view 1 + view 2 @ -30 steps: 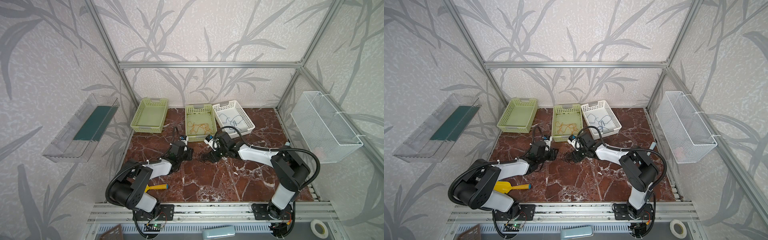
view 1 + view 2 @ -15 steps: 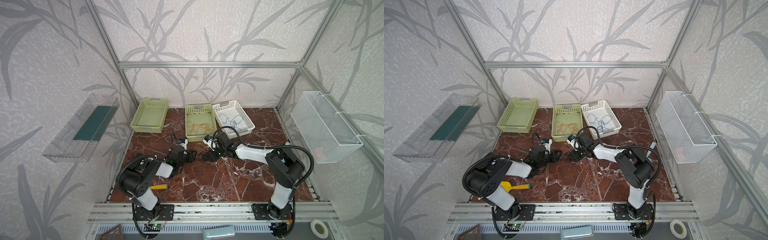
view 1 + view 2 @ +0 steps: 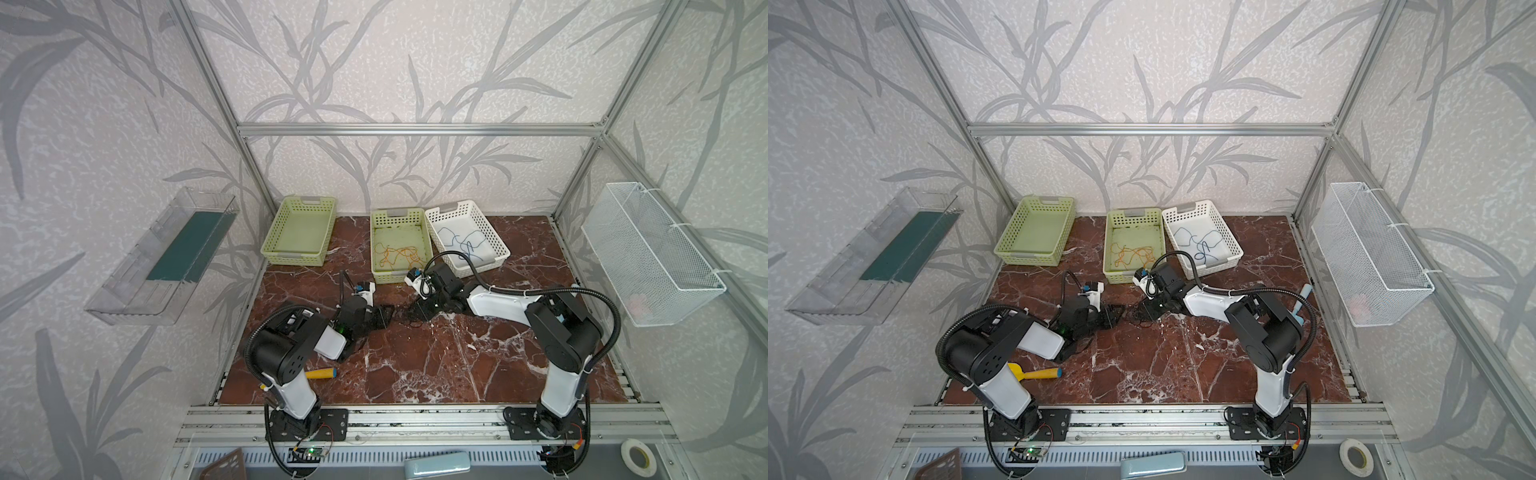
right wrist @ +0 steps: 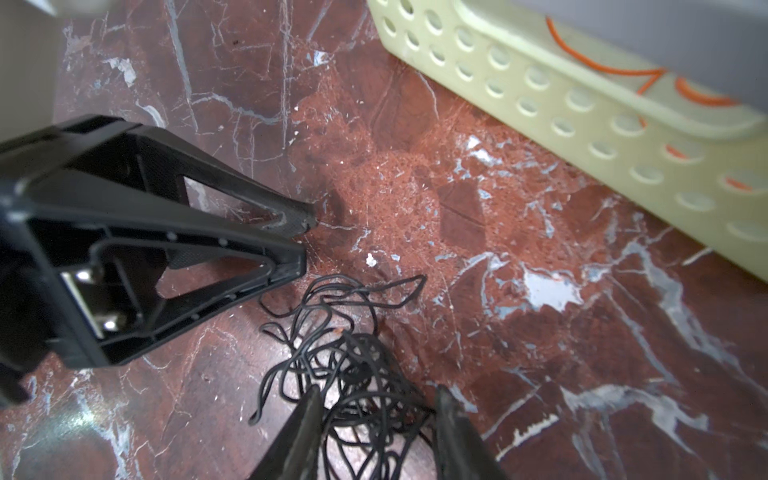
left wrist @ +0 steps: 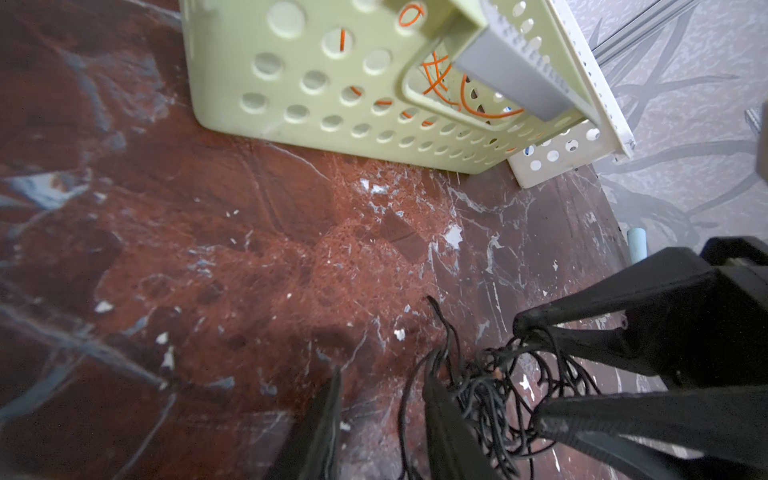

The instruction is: Untangle the cables

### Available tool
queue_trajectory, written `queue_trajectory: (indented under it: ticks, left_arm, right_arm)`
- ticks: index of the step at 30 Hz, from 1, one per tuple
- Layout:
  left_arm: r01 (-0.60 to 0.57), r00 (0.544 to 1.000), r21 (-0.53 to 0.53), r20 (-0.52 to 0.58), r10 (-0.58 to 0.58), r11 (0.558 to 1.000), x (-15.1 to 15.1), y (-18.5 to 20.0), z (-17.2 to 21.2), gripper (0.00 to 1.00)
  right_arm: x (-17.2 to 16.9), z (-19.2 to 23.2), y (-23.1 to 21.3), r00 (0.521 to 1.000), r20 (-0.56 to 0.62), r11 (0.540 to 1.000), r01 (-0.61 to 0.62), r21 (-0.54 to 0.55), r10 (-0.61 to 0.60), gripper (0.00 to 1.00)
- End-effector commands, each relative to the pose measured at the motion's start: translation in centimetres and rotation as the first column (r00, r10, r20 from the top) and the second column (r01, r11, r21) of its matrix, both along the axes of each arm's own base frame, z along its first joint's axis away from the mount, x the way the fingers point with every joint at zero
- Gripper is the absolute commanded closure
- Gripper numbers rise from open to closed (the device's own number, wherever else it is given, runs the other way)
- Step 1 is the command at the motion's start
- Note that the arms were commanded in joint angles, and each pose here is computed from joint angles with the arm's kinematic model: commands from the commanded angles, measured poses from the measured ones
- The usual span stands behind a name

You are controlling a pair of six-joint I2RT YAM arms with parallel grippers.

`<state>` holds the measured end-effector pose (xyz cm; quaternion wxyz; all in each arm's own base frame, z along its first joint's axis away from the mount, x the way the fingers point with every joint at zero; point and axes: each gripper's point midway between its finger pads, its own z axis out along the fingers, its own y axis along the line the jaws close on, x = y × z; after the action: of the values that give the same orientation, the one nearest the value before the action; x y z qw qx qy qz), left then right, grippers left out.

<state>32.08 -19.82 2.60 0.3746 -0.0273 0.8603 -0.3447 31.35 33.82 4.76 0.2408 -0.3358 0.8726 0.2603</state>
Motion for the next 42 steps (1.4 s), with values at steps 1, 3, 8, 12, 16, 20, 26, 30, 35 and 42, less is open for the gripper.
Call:
queue_trajectory:
  ticks: [1, 3, 8, 12, 16, 20, 26, 30, 35, 42]
  left_arm:
    - [0.018, 1.0, -0.016, -0.017, -0.018, 1.0, 0.0, -0.6, -0.5, 0.75]
    - [0.023, 0.999, -0.023, -0.022, -0.023, 0.999, 0.0, -0.8, -0.7, 0.81]
    - [0.009, 0.999, -0.026, 0.036, -0.008, 1.0, 0.5, -0.7, 0.7, 1.0]
    - [-0.018, 0.993, 0.029, 0.118, 0.014, 0.999, 1.5, -0.1, 3.4, 1.0]
    - [-0.083, 0.972, 0.105, 0.226, 0.057, 0.991, 2.5, 1.3, 7.5, 1.0]
    - [-0.119, 0.942, 0.153, 0.329, 0.063, 0.981, 3.0, 2.2, 12.0, 1.0]
    - [-0.111, 0.909, 0.188, 0.416, 0.023, 0.976, 3.6, 2.2, 16.8, 1.0]
    - [-0.12, 0.885, 0.2, 0.465, 0.014, 0.972, 3.9, 2.5, 19.8, 1.0]
    - [-0.145, 0.863, 0.211, 0.504, 0.019, 0.967, 4.3, 4.0, 23.3, 1.0]
    - [0.007, 0.856, 0.124, 0.511, -0.07, 0.992, 4.0, 1.1, 26.1, 1.0]
  right_arm:
    - [0.6, 0.4, 0.4, 1.0, 0.013, 1.0, 0.014, 0.003, -0.014, 0.6]
    - [0.7, 0.5, 0.4, 1.0, 0.015, 1.0, 0.024, 0.012, -0.024, 0.62]
    - [1.0, 1.2, -0.4, 0.998, -0.001, 0.996, 0.07, 0.054, -0.07, 0.71]
    - [1.6, 2.6, -2.5, 0.99, -0.009, 0.983, 0.142, 0.113, -0.142, 0.77]
    - [2.4, 3.7, -5.9, 0.974, -0.02, 0.963, 0.228, 0.141, -0.227, 0.81]
    - [2.6, 3.4, -9.1, 0.957, -0.038, 0.949, 0.289, 0.127, -0.287, 0.81]
    - [1.9, 2.3, -12.0, 0.952, -0.051, 0.951, 0.304, 0.053, -0.302, 0.81]
    - [1.7, 1.5, -14.2, 0.939, -0.059, 0.94, 0.34, 0.011, -0.339, 0.81]
    - [2.0, 0.7, -17.2, 0.895, -0.105, 0.9, 0.436, -0.002, -0.434, 0.85]
    - [2.2, 3.2, -14.1, 0.946, -0.076, 0.937, 0.322, 0.138, -0.314, 0.75]
